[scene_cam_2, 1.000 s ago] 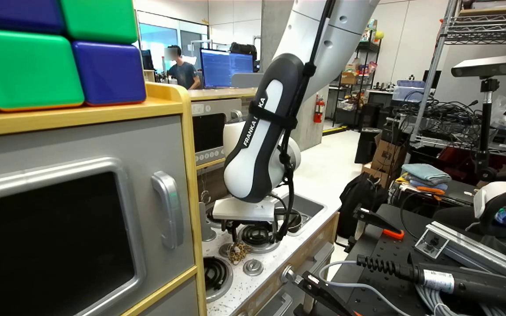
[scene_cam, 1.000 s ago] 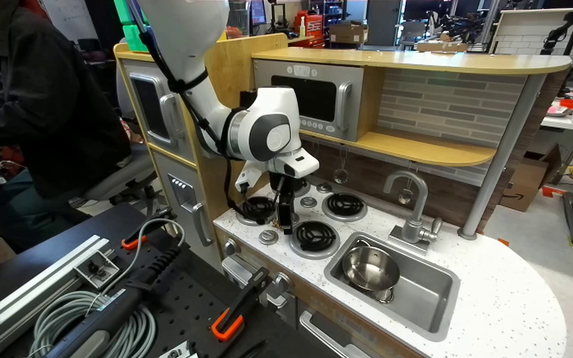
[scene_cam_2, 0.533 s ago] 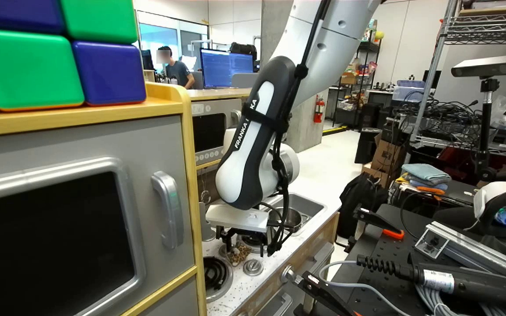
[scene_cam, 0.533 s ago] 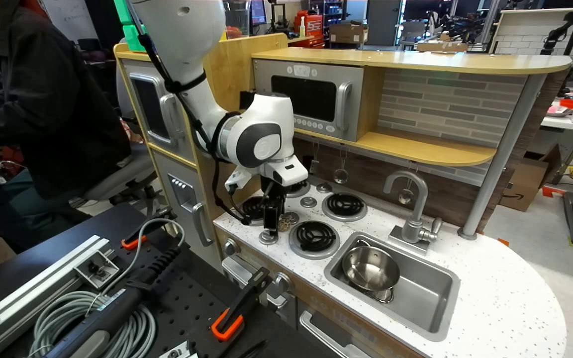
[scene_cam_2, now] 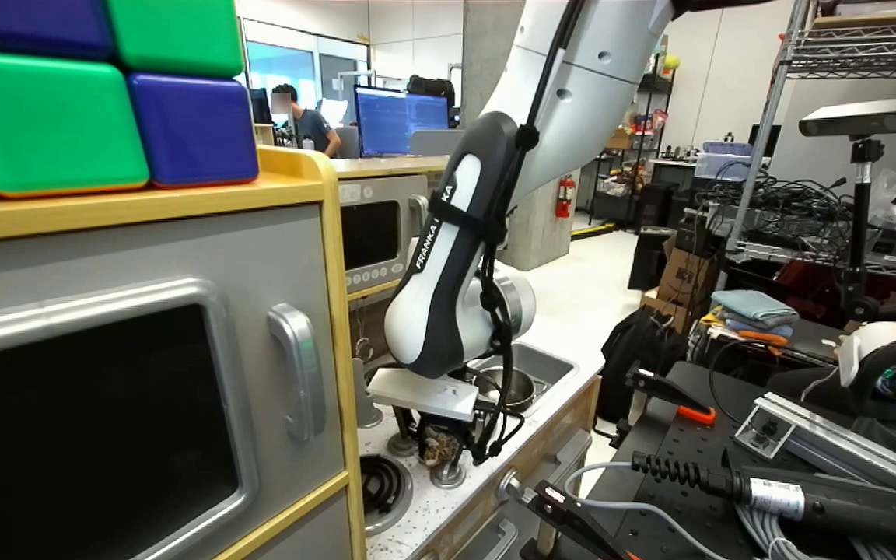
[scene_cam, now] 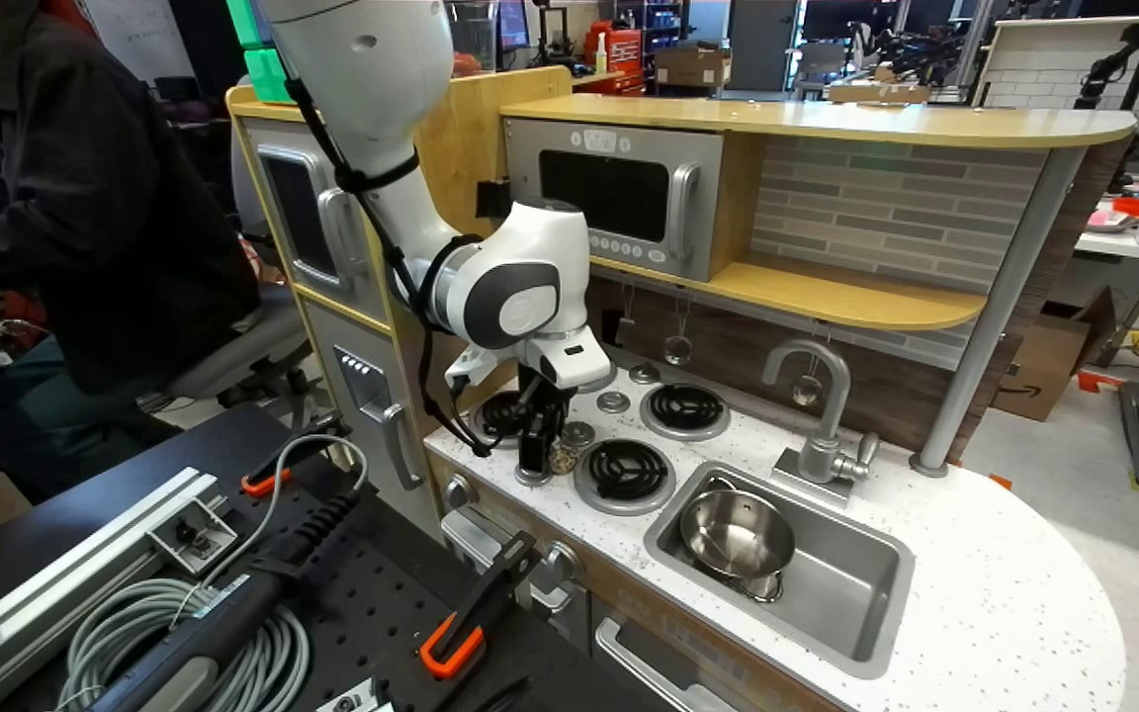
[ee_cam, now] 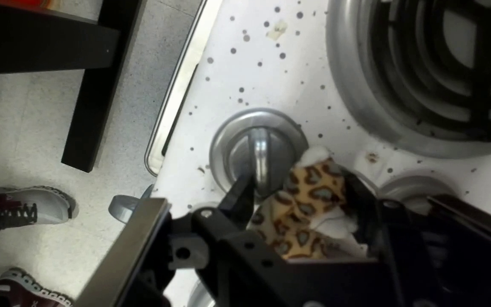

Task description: Pick up the toy from the stove and put it inside the silver pot in the sink

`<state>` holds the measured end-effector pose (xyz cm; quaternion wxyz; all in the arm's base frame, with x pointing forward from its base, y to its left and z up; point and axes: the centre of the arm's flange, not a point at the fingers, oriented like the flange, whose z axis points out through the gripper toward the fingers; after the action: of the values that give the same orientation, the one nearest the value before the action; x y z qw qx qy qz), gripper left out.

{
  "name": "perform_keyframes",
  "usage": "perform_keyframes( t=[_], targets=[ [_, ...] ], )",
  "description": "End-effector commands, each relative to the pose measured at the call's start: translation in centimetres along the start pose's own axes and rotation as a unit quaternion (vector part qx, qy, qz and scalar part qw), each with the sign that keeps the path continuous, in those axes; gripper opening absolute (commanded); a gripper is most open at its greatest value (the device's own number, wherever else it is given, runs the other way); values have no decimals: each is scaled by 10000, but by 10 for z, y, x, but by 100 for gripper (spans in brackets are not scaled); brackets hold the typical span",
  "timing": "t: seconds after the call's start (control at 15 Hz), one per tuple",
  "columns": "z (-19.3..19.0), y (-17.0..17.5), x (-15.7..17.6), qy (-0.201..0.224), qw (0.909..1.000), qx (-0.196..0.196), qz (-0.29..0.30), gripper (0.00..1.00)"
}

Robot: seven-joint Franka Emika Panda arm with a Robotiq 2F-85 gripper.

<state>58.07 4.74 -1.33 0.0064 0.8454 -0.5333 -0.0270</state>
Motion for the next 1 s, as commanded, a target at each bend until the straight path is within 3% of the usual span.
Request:
perform_keyframes(
  t=[0.0, 0.13, 0.27, 0.47, 0.93],
  targets=[
    [-10, -8, 17, 11, 9994, 333, 111, 25],
    [-27, -3, 27, 43, 9990, 434, 128, 11],
    [-54, -7, 51, 219, 9960, 830, 250, 0],
    [-87, -16, 100, 461, 9886, 1294, 620, 4],
    [-58, 10, 216, 513, 9723, 901, 2097, 4]
  ],
)
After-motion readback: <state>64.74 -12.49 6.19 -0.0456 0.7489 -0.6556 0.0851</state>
